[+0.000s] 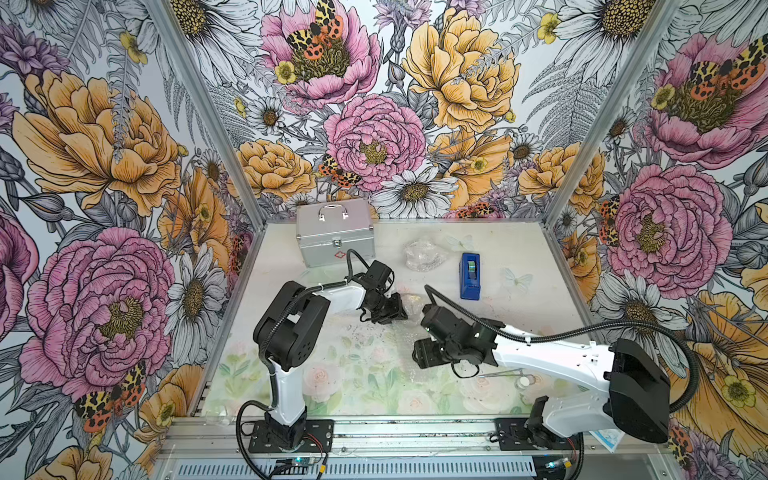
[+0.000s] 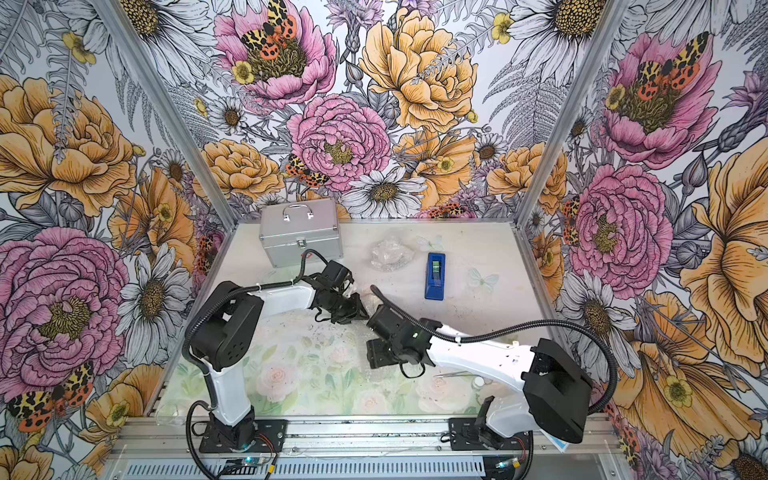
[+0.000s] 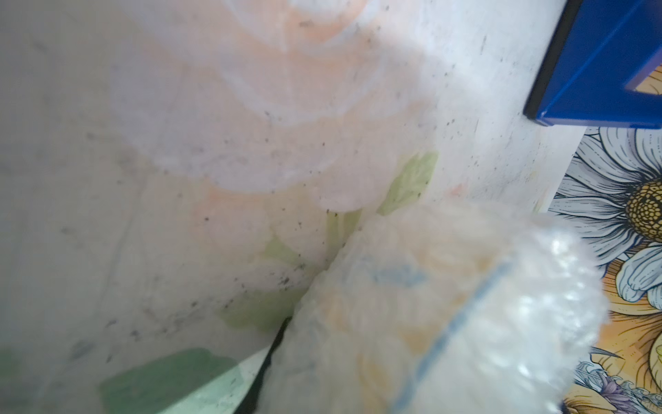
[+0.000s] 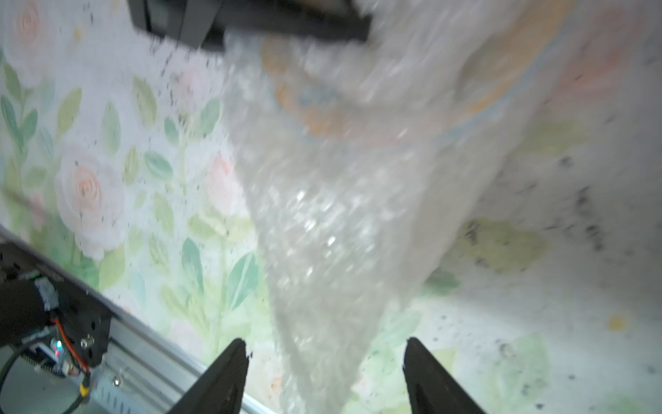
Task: Wrap bowls in bubble wrap
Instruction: Wrap the bowl in bubble wrap.
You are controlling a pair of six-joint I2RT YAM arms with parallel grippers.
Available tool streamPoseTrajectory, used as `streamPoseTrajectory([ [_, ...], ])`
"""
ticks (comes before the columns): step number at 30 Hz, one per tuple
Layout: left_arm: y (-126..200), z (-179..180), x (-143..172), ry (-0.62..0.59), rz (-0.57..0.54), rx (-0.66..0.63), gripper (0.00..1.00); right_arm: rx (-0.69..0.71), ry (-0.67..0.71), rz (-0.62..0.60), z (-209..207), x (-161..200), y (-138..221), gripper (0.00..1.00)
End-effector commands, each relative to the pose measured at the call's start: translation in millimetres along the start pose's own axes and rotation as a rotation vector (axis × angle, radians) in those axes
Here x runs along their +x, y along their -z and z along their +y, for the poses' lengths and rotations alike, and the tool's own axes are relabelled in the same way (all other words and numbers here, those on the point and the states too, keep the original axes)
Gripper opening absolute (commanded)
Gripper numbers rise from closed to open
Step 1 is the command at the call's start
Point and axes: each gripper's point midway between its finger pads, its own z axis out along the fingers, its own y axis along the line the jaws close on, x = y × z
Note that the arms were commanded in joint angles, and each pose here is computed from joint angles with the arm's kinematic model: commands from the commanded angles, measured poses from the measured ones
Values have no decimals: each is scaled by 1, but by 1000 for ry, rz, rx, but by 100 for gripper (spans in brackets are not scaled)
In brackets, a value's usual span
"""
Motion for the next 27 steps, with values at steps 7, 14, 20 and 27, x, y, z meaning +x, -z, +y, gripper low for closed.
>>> streamPoseTrajectory([
  [7,2,14,1,34,-35,-73,23,51,-81,22,0,26,-11,52],
  [14,8,15,-4,-21,-70,-102,20,114,1,-49,-10,7,16,0],
  [20,16,-8,0,-207,-117,-130,13,199,74,-265,-26,-67,83,0],
  [27,25,-47,26,-425,-116,-103,11,234,218,-383,-18,-169,104,0],
])
